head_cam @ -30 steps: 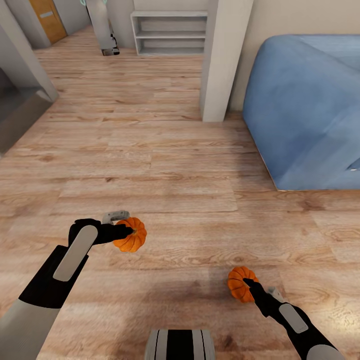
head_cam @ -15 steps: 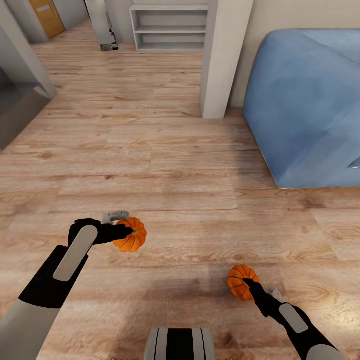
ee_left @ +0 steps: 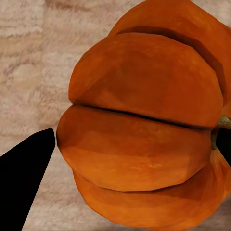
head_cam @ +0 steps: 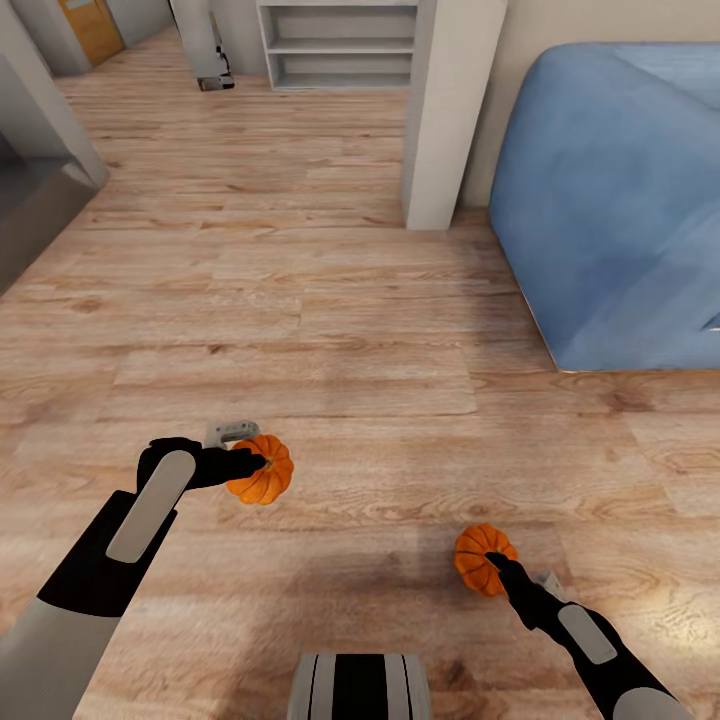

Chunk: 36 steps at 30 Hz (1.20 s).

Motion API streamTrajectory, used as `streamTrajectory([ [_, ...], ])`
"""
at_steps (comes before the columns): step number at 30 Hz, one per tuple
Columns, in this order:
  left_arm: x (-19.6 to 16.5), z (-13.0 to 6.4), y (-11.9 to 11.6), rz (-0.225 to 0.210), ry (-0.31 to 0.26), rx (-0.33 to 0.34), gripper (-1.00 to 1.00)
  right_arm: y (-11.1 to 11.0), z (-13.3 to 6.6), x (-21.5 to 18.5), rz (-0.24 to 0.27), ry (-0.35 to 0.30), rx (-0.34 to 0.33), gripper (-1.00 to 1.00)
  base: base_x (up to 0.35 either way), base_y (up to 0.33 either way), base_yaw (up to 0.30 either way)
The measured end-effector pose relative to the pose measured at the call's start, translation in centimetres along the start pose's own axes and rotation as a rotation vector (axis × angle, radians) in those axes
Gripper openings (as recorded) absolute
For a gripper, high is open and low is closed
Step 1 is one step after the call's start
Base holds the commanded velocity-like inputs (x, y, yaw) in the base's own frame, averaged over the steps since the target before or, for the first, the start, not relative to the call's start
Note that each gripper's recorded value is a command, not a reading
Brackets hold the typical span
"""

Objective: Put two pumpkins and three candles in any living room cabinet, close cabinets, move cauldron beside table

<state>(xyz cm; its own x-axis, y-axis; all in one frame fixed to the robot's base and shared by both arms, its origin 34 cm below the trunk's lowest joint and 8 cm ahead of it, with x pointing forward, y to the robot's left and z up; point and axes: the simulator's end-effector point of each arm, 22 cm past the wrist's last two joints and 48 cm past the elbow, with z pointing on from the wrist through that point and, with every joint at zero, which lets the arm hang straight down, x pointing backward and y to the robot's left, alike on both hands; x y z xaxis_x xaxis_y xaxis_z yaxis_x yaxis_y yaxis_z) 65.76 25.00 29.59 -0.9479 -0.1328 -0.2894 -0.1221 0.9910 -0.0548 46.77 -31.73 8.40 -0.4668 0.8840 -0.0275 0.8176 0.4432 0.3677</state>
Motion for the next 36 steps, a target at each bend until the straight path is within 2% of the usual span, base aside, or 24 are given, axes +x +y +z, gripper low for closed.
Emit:
streamTrajectory([
  [13, -0.06, -0.05, -0.01, 0.001, -0.002, 0.0, -1.0, -0.01, 0.02, 0.27, 0.004, 0.005, -0.009, 1.0, 0.015, 0.0, 0.0],
  [18, -0.05, -0.06, -0.01, 0.002, -0.002, 0.0, -1.0, 0.66, 0.02, 0.35, 0.001, 0.006, -0.038, 1.0, 0.144, 0.0, 0.0],
  [29, -0.02, -0.04, 0.01, 0.003, -0.002, -0.002, -1.0, 0.55, -0.01, 0.37, -0.008, 0.008, -0.035, 1.0, 0.088, 0.0, 0.0],
  [30, -0.02, -0.04, 0.02, 0.003, -0.002, -0.003, -1.0, 0.54, -0.01, 0.38, -0.008, 0.008, -0.035, -1.0, 0.019, 0.0, 0.0],
  [36, -0.01, -0.03, 0.03, 0.003, -0.002, -0.003, -1.0, 0.54, -0.01, 0.37, -0.008, 0.008, -0.035, -1.0, 0.006, 0.0, 0.0],
])
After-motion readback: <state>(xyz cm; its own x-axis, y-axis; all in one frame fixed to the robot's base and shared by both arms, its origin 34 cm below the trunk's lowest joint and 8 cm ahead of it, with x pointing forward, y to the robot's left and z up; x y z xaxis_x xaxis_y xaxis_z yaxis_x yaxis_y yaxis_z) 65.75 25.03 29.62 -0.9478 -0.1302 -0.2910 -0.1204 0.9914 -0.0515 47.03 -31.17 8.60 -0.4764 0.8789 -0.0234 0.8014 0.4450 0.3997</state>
